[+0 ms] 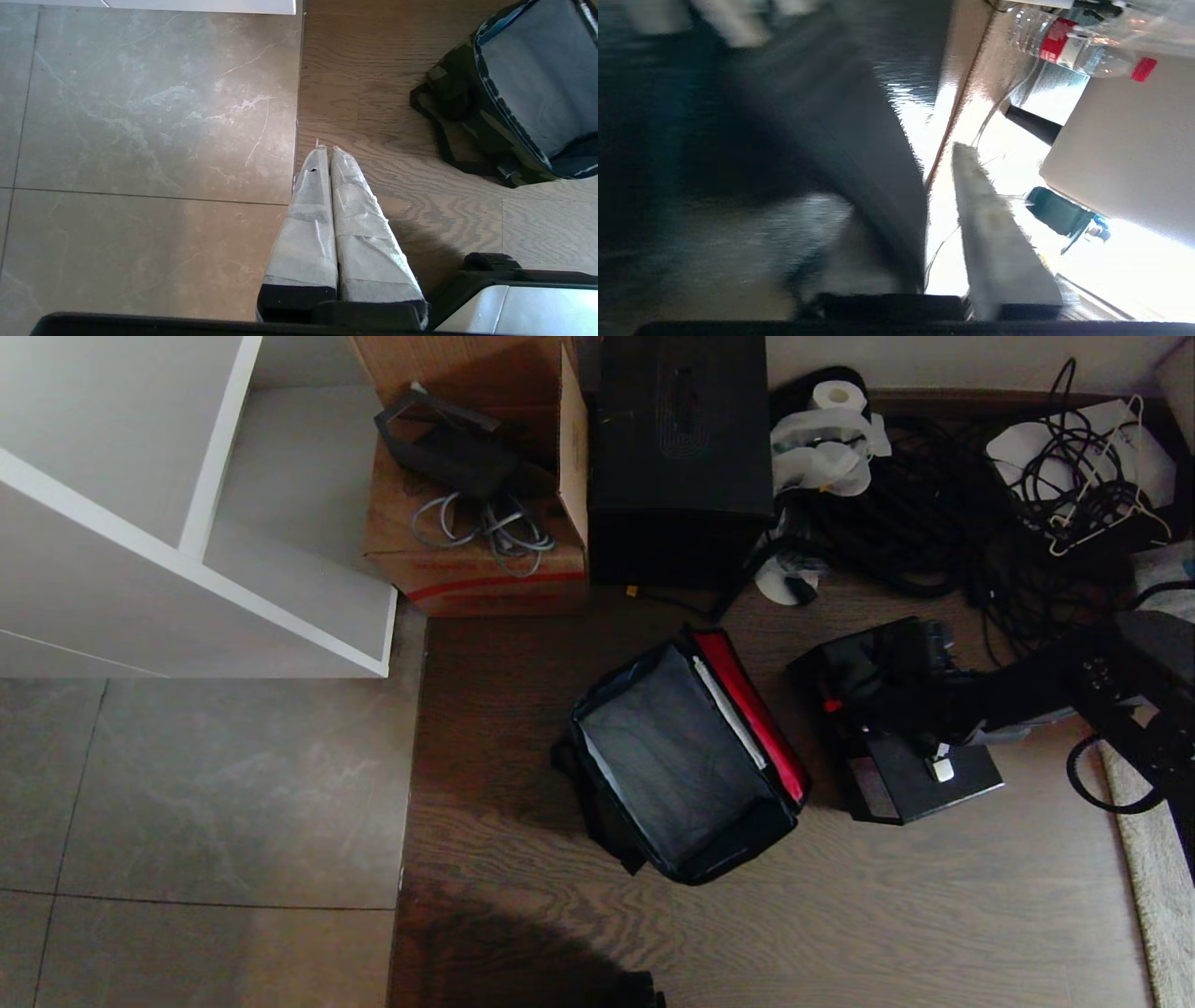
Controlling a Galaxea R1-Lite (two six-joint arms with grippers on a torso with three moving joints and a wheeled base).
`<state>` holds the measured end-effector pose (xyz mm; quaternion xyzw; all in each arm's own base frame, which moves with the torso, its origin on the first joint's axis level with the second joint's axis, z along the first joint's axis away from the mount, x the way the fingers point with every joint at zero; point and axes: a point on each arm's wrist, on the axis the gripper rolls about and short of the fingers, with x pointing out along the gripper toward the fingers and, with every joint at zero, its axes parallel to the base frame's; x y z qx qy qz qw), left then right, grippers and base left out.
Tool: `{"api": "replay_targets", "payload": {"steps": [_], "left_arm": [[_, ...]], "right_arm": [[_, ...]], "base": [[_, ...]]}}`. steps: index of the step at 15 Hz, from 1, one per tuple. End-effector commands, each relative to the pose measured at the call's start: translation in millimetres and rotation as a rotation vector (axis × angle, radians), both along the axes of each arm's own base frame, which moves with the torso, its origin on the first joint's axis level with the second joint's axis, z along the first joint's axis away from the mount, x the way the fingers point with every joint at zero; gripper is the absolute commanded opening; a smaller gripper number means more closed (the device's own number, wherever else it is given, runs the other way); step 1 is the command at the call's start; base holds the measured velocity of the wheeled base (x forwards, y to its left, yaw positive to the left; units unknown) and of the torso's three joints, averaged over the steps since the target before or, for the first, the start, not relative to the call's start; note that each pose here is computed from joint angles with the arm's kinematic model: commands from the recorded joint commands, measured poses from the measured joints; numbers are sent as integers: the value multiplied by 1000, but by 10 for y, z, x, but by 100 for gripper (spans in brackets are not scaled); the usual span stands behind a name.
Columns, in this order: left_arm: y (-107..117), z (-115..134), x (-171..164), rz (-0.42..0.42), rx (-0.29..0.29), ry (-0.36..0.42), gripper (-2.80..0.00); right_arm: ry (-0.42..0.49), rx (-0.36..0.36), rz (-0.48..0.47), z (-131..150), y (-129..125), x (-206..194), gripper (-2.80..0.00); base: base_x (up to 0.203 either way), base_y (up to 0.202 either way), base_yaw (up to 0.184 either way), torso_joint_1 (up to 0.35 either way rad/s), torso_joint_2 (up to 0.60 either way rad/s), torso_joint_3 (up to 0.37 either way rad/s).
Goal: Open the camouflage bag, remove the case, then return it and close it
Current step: Place the black box back
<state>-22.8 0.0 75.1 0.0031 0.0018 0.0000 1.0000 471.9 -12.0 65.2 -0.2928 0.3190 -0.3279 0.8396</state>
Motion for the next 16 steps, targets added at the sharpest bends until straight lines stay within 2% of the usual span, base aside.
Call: {"api": "replay_targets", "payload": {"steps": [1, 6, 16], "left_arm": [[0, 1, 0, 0, 0, -1, -280], [0, 0, 0, 0, 0, 0, -280], [0, 0, 0, 0, 0, 0, -280]], "right_arm": [[10, 1, 1, -62, 11, 8, 0], [5, -3, 3, -39, -5, 59, 0], [3, -24, -59, 64, -388, 223, 0]], "base": [[0, 0, 0, 0, 0, 0], [0, 0, 0, 0, 0, 0], [0, 0, 0, 0, 0, 0]]}}
